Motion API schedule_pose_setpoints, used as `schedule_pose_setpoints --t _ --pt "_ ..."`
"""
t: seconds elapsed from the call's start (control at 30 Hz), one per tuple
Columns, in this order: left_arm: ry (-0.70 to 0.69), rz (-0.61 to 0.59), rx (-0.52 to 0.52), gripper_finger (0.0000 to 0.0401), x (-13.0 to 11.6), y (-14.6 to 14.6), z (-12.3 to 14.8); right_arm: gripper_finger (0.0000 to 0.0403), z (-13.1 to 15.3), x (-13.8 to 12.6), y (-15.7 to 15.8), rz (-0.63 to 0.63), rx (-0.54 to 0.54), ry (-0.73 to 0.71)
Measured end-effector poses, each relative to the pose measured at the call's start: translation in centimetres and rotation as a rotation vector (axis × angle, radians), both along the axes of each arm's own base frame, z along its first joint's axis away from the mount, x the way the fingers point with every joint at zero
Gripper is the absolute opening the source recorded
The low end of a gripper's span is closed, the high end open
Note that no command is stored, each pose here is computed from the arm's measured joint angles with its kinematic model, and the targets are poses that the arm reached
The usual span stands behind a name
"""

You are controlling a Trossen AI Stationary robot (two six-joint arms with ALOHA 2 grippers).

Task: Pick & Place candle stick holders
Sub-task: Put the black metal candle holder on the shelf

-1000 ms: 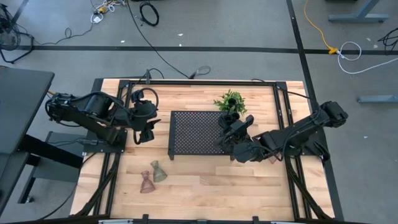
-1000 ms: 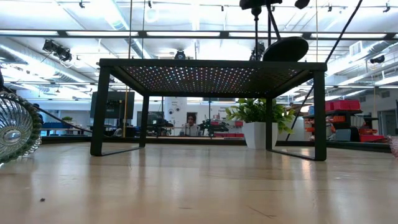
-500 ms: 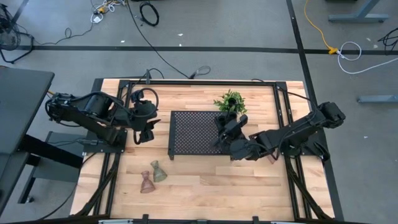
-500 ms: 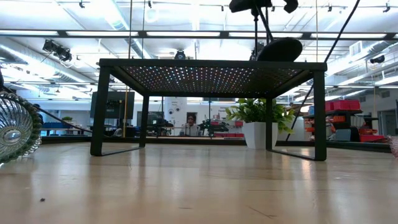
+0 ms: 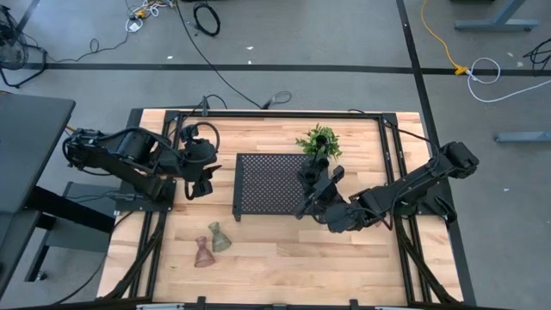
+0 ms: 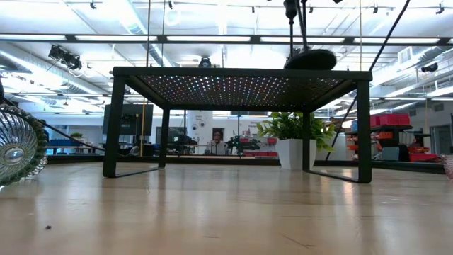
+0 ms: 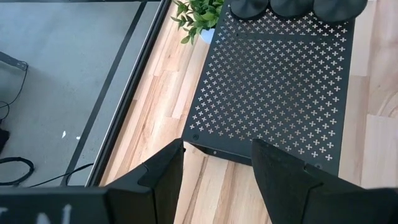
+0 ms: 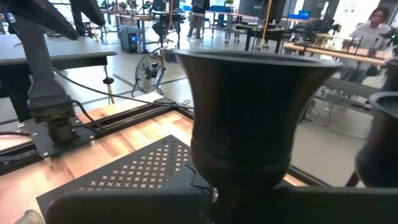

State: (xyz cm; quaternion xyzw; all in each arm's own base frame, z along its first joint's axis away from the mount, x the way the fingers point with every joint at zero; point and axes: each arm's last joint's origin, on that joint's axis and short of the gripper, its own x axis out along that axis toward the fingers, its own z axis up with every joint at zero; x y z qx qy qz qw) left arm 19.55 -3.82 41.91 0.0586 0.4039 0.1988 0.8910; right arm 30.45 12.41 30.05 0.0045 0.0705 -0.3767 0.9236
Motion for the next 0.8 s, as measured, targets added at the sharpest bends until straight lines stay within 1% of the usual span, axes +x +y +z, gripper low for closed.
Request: schedule_pose_setpoints --t 0.27,0.4,0.6,0.8 --pt "0.001 0.0 0.0 0.0193 0.0 0.0 0.0 0.0014 0.0 -0.7 1.4 0.031 -0.005 -0.002" --pt "-0.002 0.005 -0.004 0.0193 0.0 0.0 0.0 0.0016 -0.6 -1.1 1.3 -0.01 -0.011 0.02" --pt "-0.004 0.009 -0.007 0.0193 0.0 0.0 0.0 0.0014 -1.1 -1.6 1.1 -0.073 0.002 -0.007" --pt "-0.003 0.009 -0.005 0.0193 0.0 0.0 0.0 0.0029 -1.1 -1.6 1.1 -0.073 0.002 -0.008"
